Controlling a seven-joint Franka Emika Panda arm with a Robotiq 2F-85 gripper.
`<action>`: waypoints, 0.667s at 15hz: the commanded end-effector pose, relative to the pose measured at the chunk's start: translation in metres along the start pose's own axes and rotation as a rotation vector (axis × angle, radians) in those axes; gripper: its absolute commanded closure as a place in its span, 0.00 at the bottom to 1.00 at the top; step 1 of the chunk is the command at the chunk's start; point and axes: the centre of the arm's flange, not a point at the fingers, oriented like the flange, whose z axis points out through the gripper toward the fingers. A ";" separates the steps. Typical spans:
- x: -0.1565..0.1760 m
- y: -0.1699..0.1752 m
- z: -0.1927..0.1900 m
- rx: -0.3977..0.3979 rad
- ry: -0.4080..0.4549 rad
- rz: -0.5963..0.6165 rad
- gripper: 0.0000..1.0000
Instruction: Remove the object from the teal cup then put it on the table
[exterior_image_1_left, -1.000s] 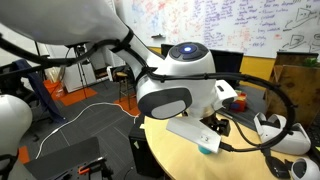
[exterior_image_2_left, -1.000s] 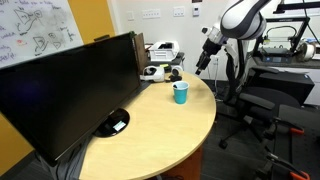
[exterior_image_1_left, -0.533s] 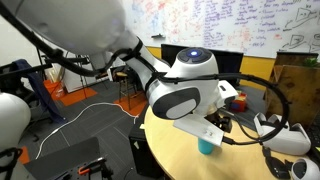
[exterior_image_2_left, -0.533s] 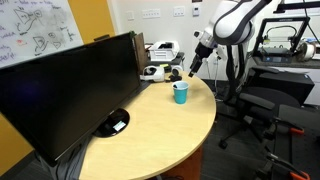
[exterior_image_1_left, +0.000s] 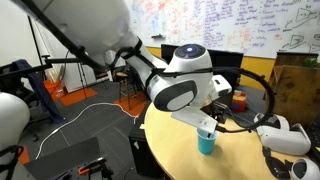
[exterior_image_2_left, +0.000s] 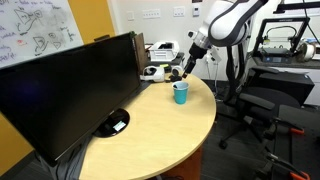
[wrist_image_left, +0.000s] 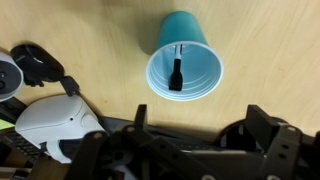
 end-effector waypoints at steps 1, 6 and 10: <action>0.009 -0.009 -0.010 -0.047 -0.006 0.046 0.00; 0.006 -0.011 -0.018 -0.055 -0.022 0.104 0.25; 0.000 -0.010 -0.015 -0.038 -0.036 0.134 0.46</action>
